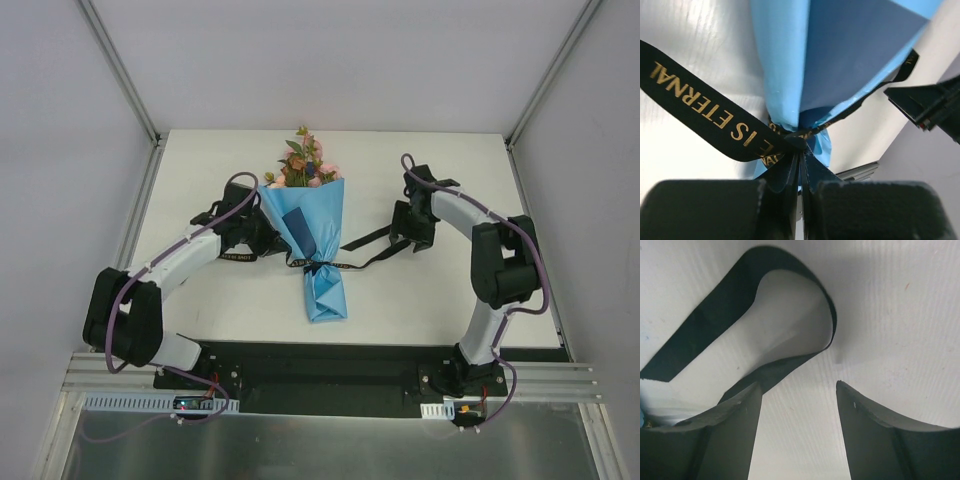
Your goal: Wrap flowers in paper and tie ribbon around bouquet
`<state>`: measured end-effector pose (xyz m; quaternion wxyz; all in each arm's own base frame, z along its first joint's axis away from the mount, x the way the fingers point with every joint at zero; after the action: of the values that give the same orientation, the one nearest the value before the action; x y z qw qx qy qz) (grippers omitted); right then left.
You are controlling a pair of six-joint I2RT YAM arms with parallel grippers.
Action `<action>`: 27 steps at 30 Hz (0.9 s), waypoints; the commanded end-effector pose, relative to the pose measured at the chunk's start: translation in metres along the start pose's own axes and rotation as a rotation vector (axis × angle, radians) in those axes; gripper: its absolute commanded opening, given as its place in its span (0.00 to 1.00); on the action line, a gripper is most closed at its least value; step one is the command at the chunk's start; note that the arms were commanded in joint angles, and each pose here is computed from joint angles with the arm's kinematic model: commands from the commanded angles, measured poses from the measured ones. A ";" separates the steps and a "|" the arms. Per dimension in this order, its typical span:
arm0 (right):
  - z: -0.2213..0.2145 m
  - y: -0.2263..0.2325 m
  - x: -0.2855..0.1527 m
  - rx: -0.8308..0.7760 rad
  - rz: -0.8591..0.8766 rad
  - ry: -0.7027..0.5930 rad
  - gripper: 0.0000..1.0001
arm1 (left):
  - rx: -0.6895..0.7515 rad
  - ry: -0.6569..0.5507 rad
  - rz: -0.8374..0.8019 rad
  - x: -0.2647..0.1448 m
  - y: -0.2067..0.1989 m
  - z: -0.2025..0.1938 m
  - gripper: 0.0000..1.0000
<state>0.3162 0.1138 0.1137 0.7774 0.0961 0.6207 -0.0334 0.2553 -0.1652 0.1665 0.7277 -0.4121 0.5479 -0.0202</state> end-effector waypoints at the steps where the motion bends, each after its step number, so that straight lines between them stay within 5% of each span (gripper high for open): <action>1: 0.027 -0.002 -0.001 0.037 -0.007 -0.059 0.63 | 0.138 -0.031 -0.102 -0.025 -0.022 0.001 0.00; 16: 0.045 -0.010 0.017 -0.051 -0.093 -0.069 0.52 | 0.275 0.237 -0.318 -0.034 -0.077 -0.030 0.00; 23: 0.053 -0.004 0.028 -0.096 -0.031 -0.097 0.04 | 0.293 0.277 -0.309 -0.020 -0.074 -0.039 0.00; 27: 0.055 0.001 0.008 -0.124 0.023 -0.155 0.00 | 0.342 0.266 -0.315 -0.016 -0.073 -0.041 0.00</action>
<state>0.3588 0.0956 0.0965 0.7912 0.0399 0.6089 -0.0402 0.2458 -0.2227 0.2164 0.6866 -0.3765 0.5749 -0.2375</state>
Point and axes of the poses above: each gripper's point midway between its finger pads, its own x axis out along the fingers, its own y axis along the line the jaws close on, z = x × y, the point moved 8 cm from there along -x, back along the fingers, and after that the axes turned 1 degree about x, right-handed, at the moved point
